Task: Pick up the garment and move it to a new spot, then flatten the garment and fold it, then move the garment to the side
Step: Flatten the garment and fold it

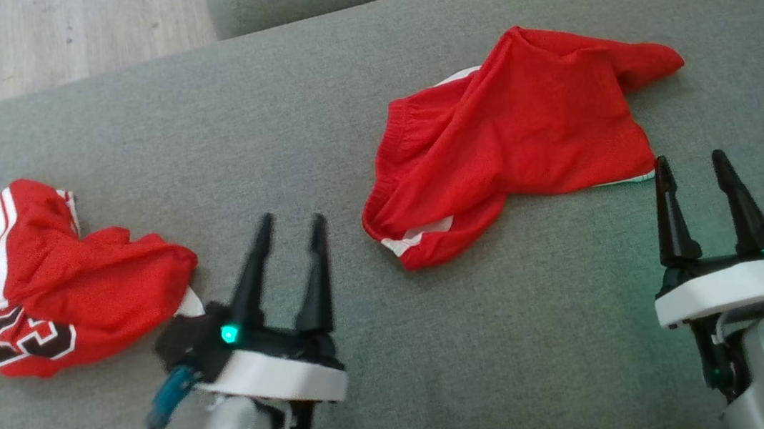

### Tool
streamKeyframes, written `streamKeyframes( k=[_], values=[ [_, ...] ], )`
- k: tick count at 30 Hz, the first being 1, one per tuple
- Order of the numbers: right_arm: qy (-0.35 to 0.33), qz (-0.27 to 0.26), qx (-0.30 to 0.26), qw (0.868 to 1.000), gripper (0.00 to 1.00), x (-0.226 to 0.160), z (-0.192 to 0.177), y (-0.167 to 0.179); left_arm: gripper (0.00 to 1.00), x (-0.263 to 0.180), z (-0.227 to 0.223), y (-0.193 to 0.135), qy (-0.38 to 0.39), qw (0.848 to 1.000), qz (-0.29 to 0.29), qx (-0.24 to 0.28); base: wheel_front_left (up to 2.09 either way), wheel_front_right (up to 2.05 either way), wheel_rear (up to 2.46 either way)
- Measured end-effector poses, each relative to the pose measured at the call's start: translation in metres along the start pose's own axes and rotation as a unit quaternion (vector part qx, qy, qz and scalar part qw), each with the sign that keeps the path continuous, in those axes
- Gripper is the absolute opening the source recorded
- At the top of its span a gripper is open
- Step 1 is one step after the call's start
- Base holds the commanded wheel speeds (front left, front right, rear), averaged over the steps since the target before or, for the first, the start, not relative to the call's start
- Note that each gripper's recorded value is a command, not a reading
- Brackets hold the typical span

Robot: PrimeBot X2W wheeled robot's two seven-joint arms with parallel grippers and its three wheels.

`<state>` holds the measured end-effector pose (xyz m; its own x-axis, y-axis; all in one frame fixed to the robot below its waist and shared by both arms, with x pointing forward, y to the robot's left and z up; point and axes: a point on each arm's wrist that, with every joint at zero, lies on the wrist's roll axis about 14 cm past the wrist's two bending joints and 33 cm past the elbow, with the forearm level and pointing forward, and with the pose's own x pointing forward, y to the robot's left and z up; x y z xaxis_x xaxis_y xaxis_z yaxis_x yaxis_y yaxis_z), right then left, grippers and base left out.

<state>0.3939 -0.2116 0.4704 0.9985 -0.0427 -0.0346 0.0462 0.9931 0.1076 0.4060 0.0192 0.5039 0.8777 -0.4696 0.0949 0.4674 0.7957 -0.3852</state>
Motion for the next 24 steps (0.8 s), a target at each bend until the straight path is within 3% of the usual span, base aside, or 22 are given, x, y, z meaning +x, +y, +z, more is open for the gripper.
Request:
streamKeyframes(
  k=[8, 15, 24],
  values=[
    [0.009, -0.011, -0.005, 1.0, 1.0, 0.001, -0.006, -0.008, 1.0, 0.011, -0.061, -0.021, 0.123, 0.99, -0.026, -0.061, 0.0, 0.0, 0.0],
    [0.015, -0.014, -0.01, 1.0, 1.0, 0.005, -0.01, -0.01, 1.0, 0.015, -0.101, -0.032, 0.227, 0.971, -0.03, -0.066, 0.0, 0.0, 0.0],
    [0.012, -0.016, -0.013, 1.0, 1.0, 0.008, -0.008, -0.012, 1.0, 0.012, -0.123, -0.032, 0.273, 0.958, -0.016, -0.085, 0.0, 0.0, 0.0]
  ],
)
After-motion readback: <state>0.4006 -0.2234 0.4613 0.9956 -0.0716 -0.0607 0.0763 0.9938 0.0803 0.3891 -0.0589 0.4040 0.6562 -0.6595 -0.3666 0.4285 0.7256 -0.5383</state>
